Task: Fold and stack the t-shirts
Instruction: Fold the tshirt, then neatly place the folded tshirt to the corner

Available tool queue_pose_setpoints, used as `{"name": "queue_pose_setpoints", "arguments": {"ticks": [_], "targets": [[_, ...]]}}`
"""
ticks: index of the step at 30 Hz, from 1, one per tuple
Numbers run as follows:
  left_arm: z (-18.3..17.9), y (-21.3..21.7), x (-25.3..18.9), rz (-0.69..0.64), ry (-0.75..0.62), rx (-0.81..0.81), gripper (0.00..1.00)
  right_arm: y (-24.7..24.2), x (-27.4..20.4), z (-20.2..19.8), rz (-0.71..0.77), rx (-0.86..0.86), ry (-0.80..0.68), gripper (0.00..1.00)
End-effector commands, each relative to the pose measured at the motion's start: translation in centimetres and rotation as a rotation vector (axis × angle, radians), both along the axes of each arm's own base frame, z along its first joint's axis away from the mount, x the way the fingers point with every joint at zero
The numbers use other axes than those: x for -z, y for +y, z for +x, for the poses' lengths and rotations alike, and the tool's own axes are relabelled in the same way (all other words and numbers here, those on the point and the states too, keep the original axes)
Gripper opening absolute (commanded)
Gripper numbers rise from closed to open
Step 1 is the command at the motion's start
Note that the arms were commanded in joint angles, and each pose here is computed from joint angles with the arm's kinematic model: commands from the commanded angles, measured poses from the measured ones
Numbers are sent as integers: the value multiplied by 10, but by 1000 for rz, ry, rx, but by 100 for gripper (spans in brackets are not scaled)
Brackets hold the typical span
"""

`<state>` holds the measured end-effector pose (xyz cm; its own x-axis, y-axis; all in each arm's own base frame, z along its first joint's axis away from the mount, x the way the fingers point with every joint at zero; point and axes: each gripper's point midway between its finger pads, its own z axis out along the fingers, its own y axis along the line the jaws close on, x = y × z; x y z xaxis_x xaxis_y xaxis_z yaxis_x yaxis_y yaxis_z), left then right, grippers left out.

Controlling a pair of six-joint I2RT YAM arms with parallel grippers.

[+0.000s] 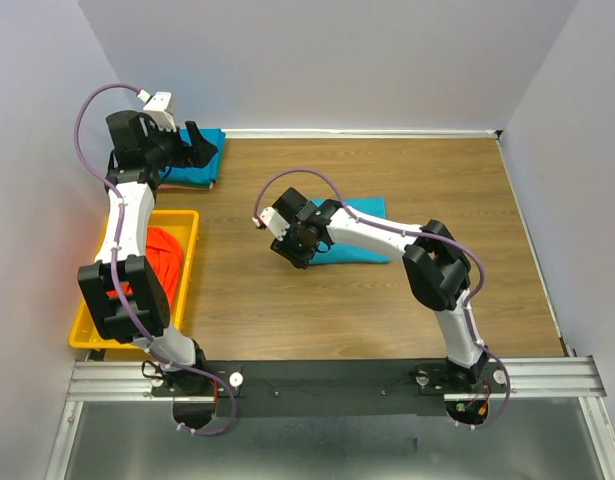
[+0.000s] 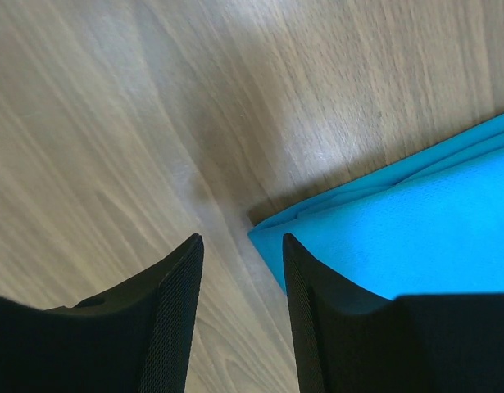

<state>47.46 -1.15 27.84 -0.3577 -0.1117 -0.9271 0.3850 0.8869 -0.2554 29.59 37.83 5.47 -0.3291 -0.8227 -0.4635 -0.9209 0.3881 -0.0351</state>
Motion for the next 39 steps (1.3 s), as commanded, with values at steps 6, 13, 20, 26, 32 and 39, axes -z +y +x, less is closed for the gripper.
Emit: {"name": "queue_pose_setpoints", "arguments": {"ticks": [6, 13, 20, 26, 32, 39], "targets": [[-9, 5, 6, 45, -4, -11, 93, -14, 35, 1, -93, 14, -12, 50], [-12, 4, 23, 36, 25, -15, 94, -23, 58, -5, -129, 1, 3, 46], [-16, -11, 47, 11, 87, -1, 93, -32, 67, -5, -138, -8, -21, 4], [-33, -52, 85, -132, 244, 23, 93, -32, 17, 23, 77, 30, -9, 1], [-46, -89, 118, -210, 369, 56, 91, -31, -5, 31, 162, -7, -36, 1], [-45, -135, 145, -318, 504, 92, 91, -26, -28, 38, 240, 2, -67, 1]]}}
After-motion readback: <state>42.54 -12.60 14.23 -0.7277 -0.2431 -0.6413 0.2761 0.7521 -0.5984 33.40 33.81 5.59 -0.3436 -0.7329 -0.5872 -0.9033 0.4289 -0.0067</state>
